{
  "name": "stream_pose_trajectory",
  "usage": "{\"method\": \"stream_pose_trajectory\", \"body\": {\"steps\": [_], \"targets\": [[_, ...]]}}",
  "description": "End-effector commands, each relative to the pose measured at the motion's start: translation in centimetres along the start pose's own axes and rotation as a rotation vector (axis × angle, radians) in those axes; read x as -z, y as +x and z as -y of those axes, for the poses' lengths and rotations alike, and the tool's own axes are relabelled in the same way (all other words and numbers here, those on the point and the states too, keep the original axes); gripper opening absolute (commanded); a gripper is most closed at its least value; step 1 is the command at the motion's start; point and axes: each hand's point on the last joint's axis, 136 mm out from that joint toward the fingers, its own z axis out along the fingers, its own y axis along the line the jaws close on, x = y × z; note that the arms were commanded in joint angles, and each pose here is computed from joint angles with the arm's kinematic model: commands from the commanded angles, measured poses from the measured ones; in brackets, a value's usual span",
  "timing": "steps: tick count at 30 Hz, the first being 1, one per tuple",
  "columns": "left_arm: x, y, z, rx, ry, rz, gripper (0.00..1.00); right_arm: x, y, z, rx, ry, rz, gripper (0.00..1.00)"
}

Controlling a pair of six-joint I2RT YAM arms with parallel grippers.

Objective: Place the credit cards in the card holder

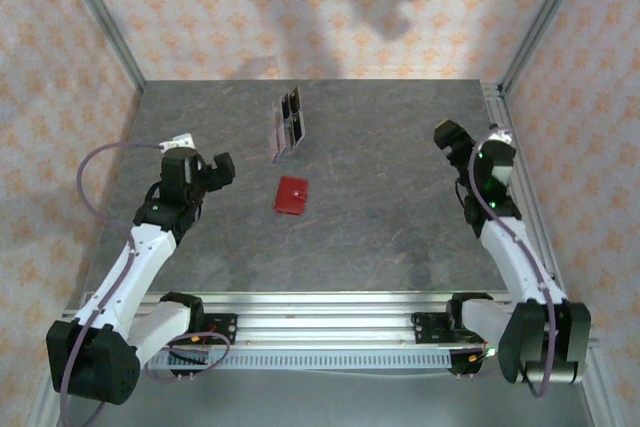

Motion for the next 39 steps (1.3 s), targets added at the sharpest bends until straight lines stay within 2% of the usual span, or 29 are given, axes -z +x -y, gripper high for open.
{"method": "stream_pose_trajectory", "body": {"steps": [1,9,17,23,31,39], "targets": [[0.0,1.1,1.1,0.060,0.022,-0.100,1.00,-0.5,6.2,-1.7,-0.081,-0.041,-0.325,0.86],[-3.8,0.6,4.1,0.115,0.059,-0.191,1.00,-2.3,14.0,-5.2,0.034,0.038,-0.570,0.82],[-9.6,-0.5,7.5,0.151,0.088,-0.280,1.00,-7.5,19.4,-10.1,0.118,0.039,-0.725,0.78],[-14.6,-0.8,9.9,0.200,0.112,-0.331,1.00,-12.2,22.5,-13.0,0.176,0.043,-0.801,0.74],[-18.6,-0.5,11.1,0.223,0.100,-0.369,1.00,-16.0,25.1,-16.0,0.265,0.030,-0.841,0.67],[-19.4,-0.1,11.1,0.233,0.095,-0.375,1.00,-17.3,26.8,-16.7,0.368,0.060,-0.853,0.60]]}}
